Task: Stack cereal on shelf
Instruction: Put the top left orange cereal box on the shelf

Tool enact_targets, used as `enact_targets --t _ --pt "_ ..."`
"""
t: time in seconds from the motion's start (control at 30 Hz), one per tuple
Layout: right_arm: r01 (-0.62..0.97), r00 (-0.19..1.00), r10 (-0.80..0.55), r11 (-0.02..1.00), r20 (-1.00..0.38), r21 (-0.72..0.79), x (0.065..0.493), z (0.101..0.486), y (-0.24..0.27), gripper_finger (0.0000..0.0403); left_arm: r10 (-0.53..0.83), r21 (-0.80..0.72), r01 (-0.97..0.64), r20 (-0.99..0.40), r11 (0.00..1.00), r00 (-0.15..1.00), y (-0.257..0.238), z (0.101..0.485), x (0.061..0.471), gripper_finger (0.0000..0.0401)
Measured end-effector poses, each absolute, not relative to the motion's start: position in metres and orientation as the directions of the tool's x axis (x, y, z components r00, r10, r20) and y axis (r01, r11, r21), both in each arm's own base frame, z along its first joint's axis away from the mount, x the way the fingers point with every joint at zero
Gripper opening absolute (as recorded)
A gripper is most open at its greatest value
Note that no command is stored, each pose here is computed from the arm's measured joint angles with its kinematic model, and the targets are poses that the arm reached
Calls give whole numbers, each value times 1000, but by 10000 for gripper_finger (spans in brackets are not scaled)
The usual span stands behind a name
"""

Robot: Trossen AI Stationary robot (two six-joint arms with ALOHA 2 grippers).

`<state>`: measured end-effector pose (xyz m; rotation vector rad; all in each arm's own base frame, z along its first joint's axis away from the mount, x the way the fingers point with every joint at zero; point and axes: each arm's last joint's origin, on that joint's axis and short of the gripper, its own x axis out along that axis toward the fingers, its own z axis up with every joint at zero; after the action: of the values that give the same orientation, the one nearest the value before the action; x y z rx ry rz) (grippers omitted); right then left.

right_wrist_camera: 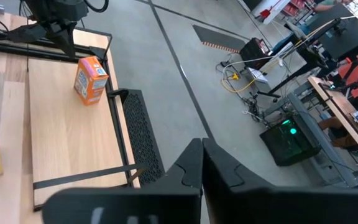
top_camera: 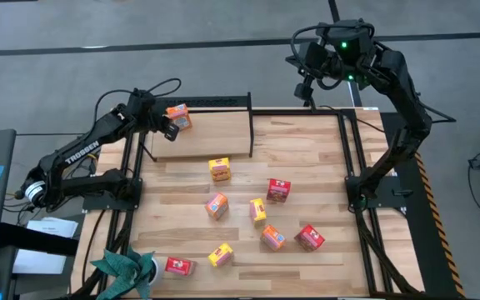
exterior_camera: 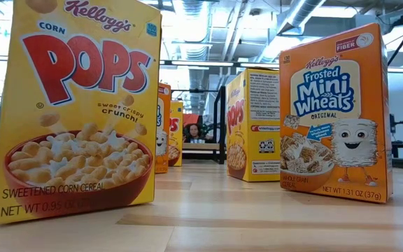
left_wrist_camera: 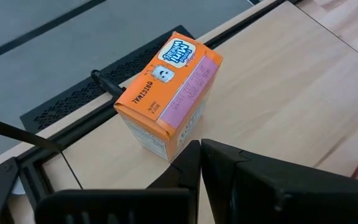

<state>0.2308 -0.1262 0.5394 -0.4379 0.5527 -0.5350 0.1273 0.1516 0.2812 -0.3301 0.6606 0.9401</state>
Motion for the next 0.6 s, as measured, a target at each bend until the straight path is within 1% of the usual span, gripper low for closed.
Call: enact_targets --t 0.13,0.3,0.4,0.6 --pt "354 723 -581 776 -373 -522 231 539 -126 18 636 19 -829 -651 559 414 152 281 127 0" --pt "354 723 -581 776 -373 -522 231 539 -126 37 632 17 -819 -646 574 429 153 280 132 0" --pt "355 723 -581 776 -373 -522 231 539 -126 41 625 26 -805 -646 593 439 151 279 136 0" --pt "355 724 -581 776 -373 -521 231 539 -126 31 629 60 -802 -656 594 417 148 278 139 0"
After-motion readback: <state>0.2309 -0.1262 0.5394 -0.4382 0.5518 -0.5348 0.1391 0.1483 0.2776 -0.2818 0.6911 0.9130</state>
